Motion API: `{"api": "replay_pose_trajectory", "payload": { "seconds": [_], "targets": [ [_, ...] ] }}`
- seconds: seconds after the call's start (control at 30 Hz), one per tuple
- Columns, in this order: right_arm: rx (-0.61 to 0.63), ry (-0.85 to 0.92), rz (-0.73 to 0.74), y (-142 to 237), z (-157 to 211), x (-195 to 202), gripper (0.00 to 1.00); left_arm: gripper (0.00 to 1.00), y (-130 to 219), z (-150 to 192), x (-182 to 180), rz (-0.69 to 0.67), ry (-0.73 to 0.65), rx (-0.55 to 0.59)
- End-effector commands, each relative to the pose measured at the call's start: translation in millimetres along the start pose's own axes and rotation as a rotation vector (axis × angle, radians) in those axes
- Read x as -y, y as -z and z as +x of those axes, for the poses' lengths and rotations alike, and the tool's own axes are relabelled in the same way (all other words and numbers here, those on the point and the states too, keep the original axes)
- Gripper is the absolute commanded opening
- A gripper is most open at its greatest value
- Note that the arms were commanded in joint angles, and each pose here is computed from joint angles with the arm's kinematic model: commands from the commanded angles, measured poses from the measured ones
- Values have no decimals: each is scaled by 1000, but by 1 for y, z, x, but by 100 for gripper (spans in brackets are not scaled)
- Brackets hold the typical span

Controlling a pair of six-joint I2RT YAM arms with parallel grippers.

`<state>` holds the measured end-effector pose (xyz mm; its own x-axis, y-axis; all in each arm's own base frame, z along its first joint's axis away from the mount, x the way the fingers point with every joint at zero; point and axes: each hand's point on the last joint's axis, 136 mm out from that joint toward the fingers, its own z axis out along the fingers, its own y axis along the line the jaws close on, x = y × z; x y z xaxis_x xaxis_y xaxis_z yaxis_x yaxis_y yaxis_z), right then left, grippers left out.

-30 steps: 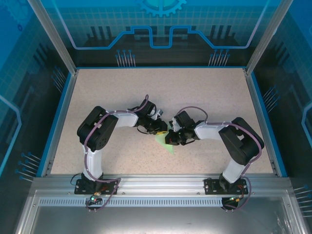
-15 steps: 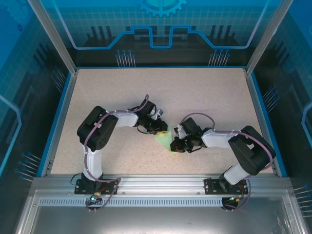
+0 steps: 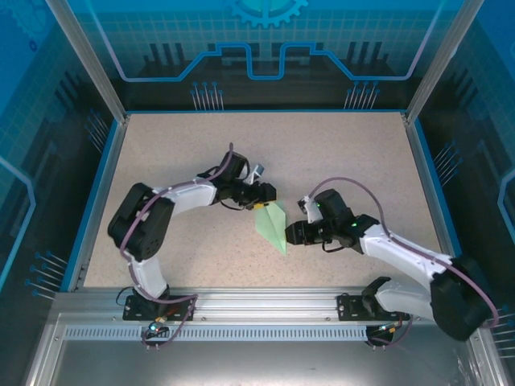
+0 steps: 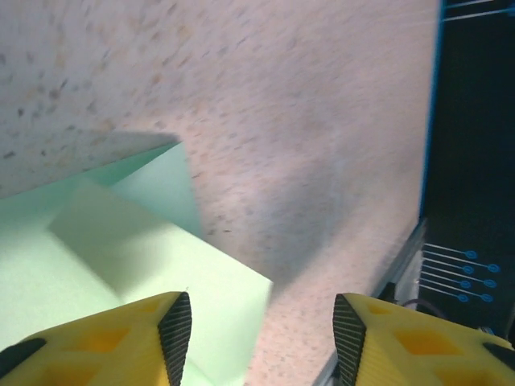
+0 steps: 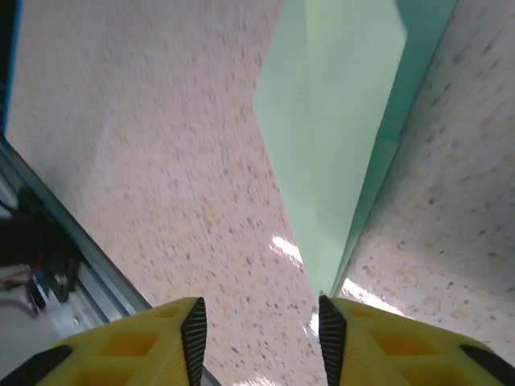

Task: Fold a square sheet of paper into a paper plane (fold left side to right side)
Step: Fourth fold the wing at the center of the table, then turn over the paper at the center of the table.

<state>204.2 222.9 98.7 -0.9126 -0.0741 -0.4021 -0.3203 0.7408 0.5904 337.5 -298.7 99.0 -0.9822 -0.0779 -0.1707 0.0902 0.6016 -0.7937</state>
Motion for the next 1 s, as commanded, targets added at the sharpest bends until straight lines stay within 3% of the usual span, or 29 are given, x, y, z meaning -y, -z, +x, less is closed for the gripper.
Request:
{"api": "replay_pose_trajectory", "payload": {
  "seconds": [0.0, 0.2, 0.43, 0.97],
  "targets": [
    [116, 46, 107, 22, -17, 13, 60, 55, 18, 3, -5, -23, 6, 43],
    [269, 35, 114, 45, -21, 18, 79, 53, 6, 28, -33, -33, 80, -2],
    [279, 4, 115, 48, -9, 27, 80, 51, -23, 36, -28, 69, 95, -69],
    [267, -11, 141, 49, -2, 38, 82, 50, -48, 75, -25, 65, 112, -188]
  ]
}}
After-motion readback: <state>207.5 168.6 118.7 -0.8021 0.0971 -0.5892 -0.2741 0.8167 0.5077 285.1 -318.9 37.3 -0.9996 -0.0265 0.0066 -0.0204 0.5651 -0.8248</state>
